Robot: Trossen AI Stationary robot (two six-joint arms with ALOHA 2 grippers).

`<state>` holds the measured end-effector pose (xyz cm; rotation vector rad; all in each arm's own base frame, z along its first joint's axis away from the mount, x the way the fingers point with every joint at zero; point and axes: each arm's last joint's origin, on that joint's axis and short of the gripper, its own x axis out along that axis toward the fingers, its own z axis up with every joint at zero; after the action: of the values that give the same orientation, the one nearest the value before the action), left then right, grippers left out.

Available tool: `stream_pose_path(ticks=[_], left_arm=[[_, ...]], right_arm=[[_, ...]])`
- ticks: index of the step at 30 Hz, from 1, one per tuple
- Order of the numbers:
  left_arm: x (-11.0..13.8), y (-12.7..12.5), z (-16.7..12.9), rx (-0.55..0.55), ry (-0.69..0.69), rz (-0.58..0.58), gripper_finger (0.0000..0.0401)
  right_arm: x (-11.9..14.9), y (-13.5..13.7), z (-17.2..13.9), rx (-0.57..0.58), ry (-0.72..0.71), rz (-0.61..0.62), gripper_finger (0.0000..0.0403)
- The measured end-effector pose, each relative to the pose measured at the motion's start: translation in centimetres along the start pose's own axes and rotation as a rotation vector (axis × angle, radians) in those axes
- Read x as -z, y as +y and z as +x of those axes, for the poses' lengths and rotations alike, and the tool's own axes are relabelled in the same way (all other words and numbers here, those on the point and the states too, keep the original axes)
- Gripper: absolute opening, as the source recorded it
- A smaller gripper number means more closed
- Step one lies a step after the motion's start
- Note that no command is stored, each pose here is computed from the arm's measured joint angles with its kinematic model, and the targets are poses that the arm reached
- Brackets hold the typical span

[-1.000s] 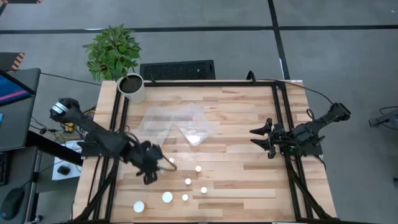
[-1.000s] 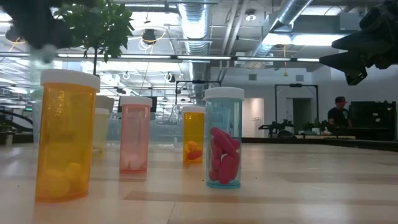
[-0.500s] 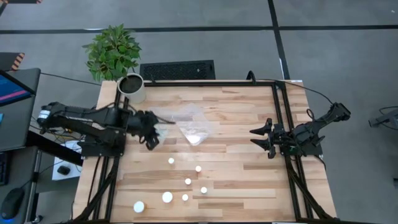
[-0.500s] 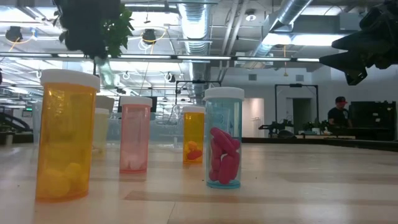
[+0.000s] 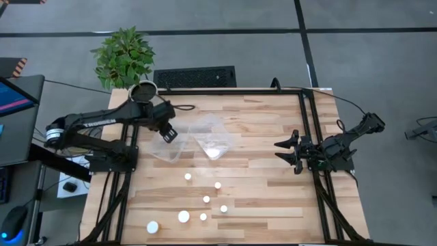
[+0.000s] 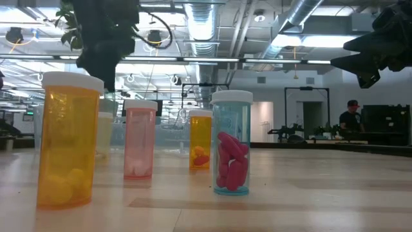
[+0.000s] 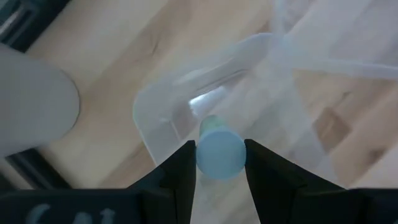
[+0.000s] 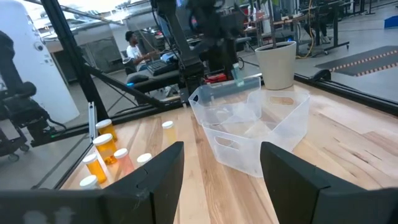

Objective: Pick and place medicine bottles into bin by pill shape (circle, oval)
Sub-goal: Put the green tablet bottle into the left transparent bin

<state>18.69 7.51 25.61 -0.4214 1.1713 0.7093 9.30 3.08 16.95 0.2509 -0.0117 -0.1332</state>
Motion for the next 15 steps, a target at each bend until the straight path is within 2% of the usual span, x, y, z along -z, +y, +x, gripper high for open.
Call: stream_pose_path(ticks=[7, 15], left_arm=[[-0.9, -0.4, 2.8, -0.079, 0.105, 0.006, 0.0116], [-1.2, -0.9, 4.7, -0.114, 0.174, -0.029, 0.0116]], right_arm=[[0.0, 0.0, 0.0, 0.000, 0.000, 0.000, 0.0226], [0.0, 0.0, 0.0, 0.000, 0.000, 0.000, 0.0226]])
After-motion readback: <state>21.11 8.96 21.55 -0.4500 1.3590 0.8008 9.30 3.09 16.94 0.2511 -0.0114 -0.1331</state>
